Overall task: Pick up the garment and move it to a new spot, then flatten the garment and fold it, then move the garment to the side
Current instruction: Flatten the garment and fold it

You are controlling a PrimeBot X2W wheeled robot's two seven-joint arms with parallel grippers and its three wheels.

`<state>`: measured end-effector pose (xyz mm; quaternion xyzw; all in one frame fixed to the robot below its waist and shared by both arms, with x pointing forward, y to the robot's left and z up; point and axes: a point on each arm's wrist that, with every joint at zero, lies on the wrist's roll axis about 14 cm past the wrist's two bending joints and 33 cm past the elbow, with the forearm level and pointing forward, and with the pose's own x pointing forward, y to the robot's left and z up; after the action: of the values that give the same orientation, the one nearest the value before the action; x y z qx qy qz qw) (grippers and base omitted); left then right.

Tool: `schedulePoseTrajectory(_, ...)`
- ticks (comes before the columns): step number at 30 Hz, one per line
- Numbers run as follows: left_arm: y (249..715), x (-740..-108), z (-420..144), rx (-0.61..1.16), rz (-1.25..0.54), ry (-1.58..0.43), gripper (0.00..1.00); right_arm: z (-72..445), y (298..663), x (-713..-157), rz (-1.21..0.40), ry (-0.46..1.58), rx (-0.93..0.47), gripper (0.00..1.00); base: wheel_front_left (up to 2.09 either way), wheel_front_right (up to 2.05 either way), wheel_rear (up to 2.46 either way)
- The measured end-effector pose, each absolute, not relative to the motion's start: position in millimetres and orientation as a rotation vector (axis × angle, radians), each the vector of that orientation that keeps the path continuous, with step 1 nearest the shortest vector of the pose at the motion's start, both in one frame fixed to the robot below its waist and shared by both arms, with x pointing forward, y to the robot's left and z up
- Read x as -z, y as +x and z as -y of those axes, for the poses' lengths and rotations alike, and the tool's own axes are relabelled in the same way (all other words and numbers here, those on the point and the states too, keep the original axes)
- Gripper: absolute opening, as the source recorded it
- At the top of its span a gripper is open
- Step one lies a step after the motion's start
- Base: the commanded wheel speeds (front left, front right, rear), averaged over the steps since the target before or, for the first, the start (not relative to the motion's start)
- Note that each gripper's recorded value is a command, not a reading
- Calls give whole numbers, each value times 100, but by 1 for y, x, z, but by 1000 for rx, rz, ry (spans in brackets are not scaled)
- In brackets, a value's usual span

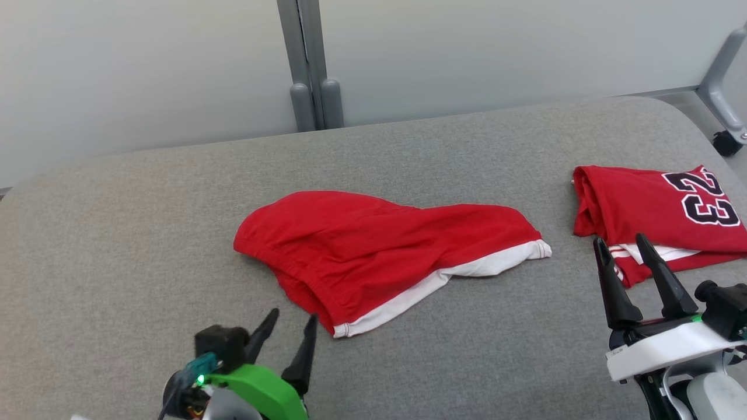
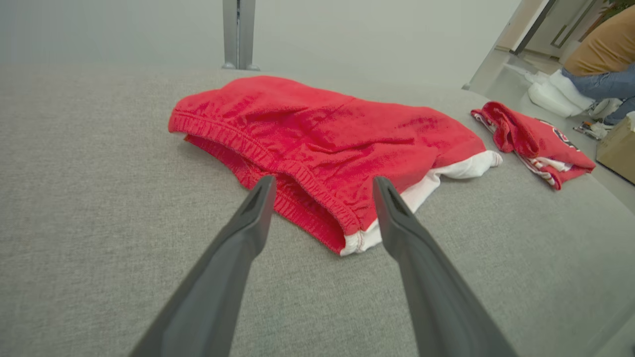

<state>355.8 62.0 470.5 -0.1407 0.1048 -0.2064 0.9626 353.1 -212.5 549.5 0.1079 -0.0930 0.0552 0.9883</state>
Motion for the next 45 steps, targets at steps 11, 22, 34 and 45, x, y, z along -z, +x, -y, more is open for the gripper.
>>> schedulePoseTrajectory(11, 343, -413, -1, 646, -649, -214, 100, 228, 348, -550, 180, 194, -68, 100, 0, 0, 0)
schedulePoseTrajectory(22, 361, -390, -8, 632, -714, -159, 100, 242, 343, -539, 148, 191, -18, 100, 0, 0, 0)
schedulePoseTrajectory(34, 361, -386, -6, 626, -739, -184, 70, 237, 347, -540, 149, 189, -35, 100, 0, 0, 0)
schedulePoseTrajectory(45, 361, -400, -8, 664, -703, -172, 0, 238, 347, -538, 144, 189, -31, 100, 0, 0, 0)
